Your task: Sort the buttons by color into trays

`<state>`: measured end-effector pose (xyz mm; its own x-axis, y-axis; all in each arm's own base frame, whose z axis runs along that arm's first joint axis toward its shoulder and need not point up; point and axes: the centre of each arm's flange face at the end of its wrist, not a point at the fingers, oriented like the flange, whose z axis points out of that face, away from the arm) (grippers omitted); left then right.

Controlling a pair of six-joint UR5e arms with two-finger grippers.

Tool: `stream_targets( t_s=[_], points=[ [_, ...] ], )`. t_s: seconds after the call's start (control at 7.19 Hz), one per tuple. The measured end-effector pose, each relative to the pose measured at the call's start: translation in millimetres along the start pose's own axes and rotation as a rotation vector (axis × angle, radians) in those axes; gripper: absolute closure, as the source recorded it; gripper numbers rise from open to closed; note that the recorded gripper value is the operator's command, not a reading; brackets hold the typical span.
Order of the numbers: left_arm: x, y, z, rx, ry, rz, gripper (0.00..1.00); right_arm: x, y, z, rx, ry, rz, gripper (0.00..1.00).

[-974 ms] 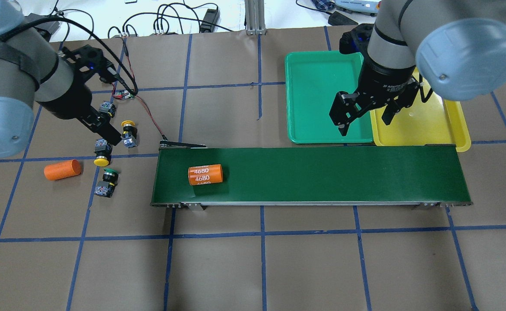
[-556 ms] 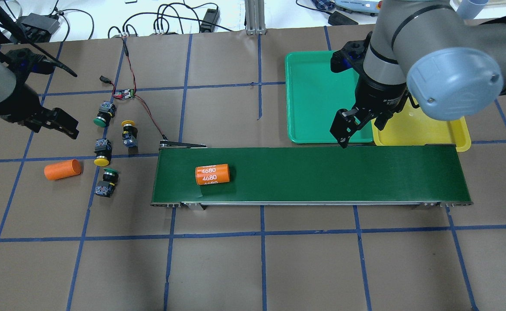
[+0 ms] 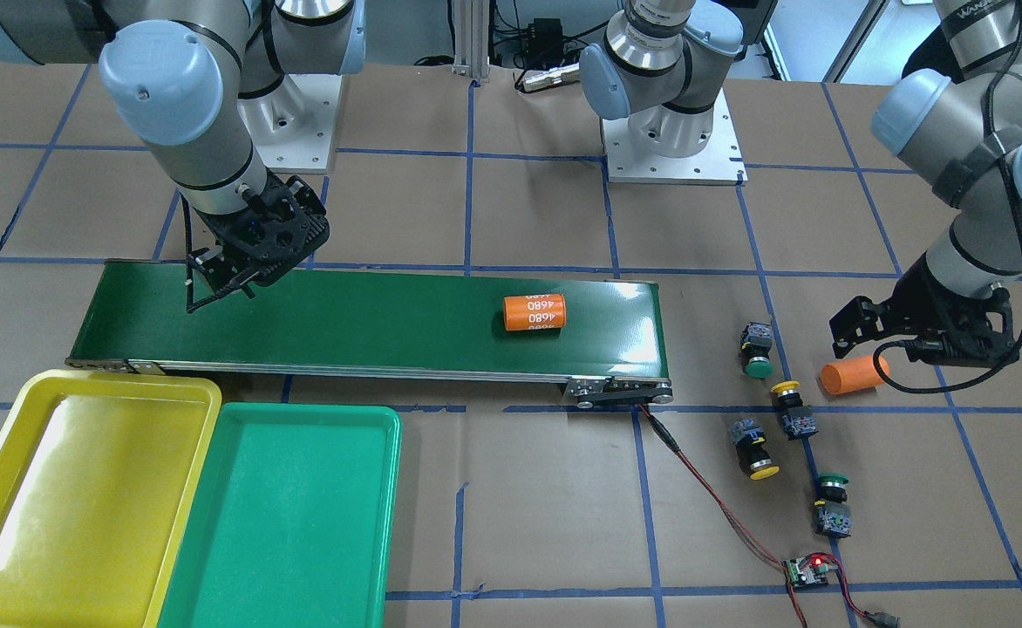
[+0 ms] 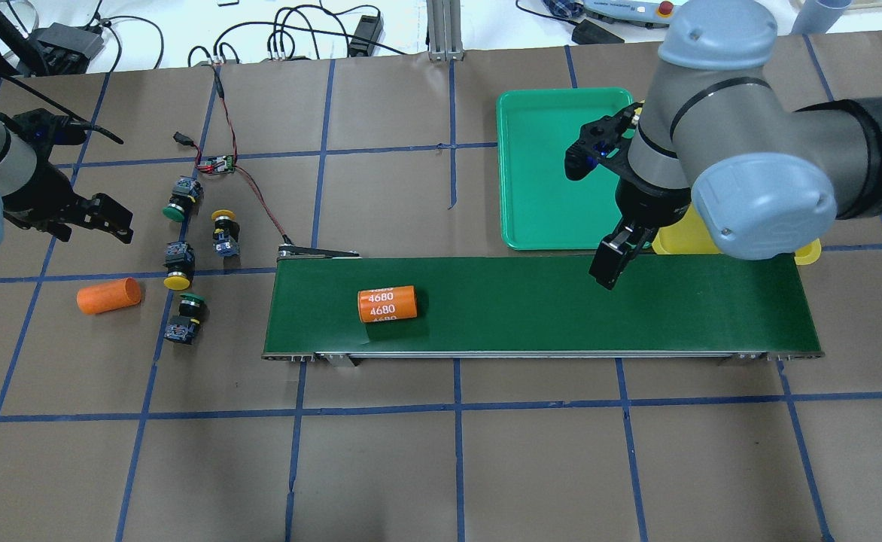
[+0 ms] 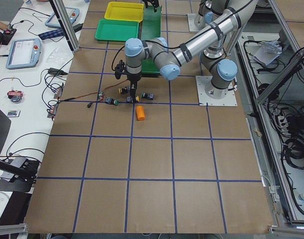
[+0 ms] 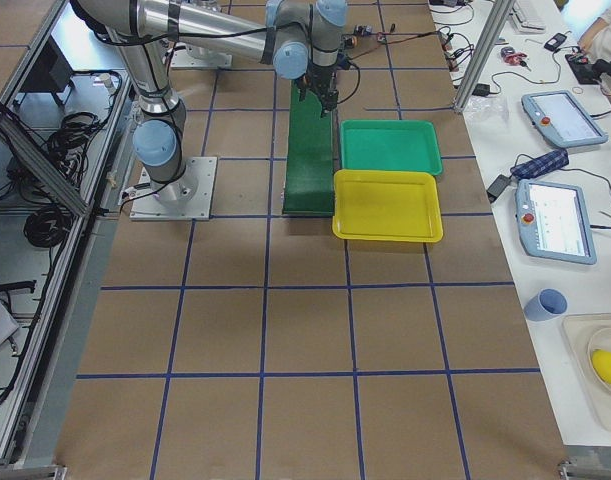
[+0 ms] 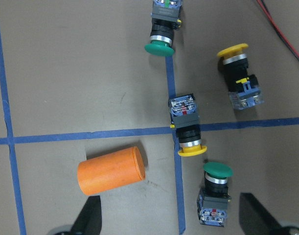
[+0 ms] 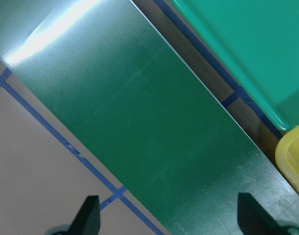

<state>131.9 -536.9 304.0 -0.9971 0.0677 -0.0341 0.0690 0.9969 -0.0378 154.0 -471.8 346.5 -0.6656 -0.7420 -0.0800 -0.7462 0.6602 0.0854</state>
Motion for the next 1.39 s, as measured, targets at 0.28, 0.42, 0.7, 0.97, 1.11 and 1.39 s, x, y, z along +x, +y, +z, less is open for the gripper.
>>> stream_targets(
  t_s=[0.28, 0.42, 0.7, 0.97, 1.11, 1.39],
  points=[
    [-31.3, 0.2, 40.3, -0.047, 0.027, 0.007, 0.00, 7.2, 10.2, 23.3, 0.010, 0.011, -0.106, 0.00],
    [-45.7, 1.4, 57.9, -0.071, 0.042, -0.006, 0.00, 14.5, 19.5, 31.8, 0.018, 0.019, -0.180, 0.00],
    [-57.2, 1.5, 82.0, -0.103, 0.064, -0.022, 0.00, 22.7, 36.7, 40.4, 0.048, 0.070, -0.352, 0.00],
    [-60.4, 1.1, 91.8, -0.120, 0.065, -0.030, 0.00, 38.8, 58.1, 59.4, 0.071, 0.132, -0.538, 0.00],
    [-63.6, 1.1, 93.4, -0.131, 0.048, -0.042, 0.00, 46.0, 67.7, 66.5, 0.075, 0.145, -0.593, 0.00],
    [-67.2, 1.3, 94.9, -0.148, 0.022, -0.081, 0.00, 51.3, 74.9, 70.5, 0.075, 0.152, -0.636, 0.00]
  ],
)
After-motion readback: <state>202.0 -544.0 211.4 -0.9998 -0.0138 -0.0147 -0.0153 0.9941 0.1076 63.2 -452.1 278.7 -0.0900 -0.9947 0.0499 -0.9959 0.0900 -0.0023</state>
